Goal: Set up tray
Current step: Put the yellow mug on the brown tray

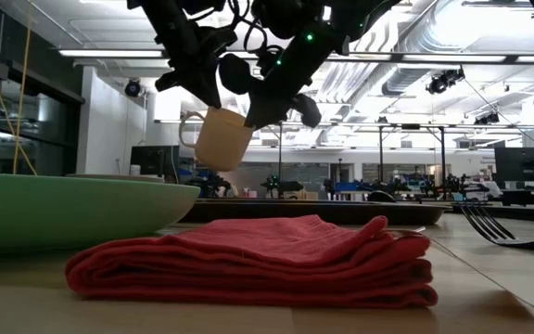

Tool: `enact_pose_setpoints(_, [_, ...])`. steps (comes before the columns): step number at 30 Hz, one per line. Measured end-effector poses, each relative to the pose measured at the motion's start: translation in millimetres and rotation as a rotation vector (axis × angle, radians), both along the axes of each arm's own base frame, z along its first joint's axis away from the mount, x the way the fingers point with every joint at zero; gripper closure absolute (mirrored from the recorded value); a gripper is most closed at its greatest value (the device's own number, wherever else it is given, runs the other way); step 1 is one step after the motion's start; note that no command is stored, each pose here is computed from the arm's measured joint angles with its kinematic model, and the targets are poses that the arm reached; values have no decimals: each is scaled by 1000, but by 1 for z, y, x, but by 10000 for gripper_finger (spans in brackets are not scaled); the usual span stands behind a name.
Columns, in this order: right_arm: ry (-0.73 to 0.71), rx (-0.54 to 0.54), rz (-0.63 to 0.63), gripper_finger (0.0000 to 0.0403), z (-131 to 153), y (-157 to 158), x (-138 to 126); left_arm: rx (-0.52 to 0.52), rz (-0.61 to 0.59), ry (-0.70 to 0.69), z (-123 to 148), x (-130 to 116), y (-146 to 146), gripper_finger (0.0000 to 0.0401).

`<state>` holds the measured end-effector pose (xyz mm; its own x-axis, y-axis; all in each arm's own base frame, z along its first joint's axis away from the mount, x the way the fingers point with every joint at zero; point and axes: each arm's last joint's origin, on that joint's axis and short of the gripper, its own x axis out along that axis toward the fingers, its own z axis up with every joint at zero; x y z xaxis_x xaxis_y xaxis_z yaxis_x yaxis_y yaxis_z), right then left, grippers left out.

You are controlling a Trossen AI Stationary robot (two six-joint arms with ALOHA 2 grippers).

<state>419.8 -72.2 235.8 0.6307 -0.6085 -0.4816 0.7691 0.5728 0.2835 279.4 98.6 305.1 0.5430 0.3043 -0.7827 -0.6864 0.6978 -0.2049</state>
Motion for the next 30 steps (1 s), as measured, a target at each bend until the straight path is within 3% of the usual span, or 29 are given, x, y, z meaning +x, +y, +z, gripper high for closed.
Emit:
enact_pose_setpoints(19, [68,-105,-6,403,4,3,0,-39,3,-11,0,0,-1,352])
enact_pose_setpoints(30, [64,-131,-38,403,5,2,0,-12,22,-12,1,0,0,352])
